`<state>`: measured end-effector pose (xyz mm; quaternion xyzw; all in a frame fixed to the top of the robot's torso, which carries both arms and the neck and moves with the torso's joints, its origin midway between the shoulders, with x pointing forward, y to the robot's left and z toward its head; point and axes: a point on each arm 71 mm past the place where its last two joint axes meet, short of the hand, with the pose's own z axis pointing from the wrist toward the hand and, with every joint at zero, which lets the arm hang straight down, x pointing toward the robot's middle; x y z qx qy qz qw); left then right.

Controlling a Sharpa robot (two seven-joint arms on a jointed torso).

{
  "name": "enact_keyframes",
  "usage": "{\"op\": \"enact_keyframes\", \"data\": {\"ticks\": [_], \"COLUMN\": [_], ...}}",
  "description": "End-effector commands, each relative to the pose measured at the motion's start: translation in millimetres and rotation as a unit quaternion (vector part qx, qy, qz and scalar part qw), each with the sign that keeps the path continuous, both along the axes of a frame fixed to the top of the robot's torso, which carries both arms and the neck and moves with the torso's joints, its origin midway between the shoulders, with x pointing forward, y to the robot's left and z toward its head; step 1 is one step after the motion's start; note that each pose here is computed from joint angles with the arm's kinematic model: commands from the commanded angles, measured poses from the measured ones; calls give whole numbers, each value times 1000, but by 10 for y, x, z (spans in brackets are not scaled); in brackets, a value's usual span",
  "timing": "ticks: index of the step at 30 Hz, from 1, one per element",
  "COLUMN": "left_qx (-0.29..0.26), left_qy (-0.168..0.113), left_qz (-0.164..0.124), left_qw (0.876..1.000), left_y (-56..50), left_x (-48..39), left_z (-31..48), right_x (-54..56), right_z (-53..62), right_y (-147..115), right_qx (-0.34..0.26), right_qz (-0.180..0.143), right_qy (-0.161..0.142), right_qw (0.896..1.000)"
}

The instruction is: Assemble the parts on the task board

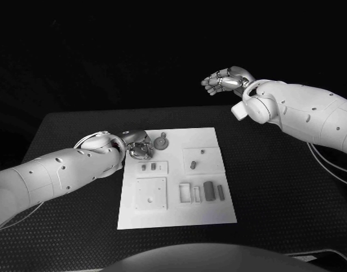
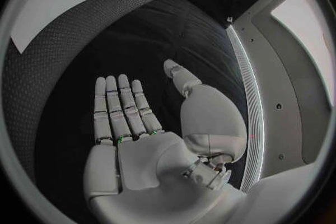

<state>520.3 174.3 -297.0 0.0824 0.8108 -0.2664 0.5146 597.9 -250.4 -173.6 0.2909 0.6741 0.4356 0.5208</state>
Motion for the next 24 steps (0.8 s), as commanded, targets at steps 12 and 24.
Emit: {"op": "enact_keyframes", "data": {"ticks": [12,24], "left_qx": [46,34], "left_qy": [19,17], "left_qz": [-9,-11], "left_qw": [999,999], "left_y": [-51,-60], "left_x": [-28,-36], "left_z": [-132,-136], "right_x": [-4,-4], "right_z": [3,2], "right_y": [18,15], "right_qx": [2,2], "right_qz": [7,6], "right_qy": [-1,-1], "right_qw": [1000,1000]}}
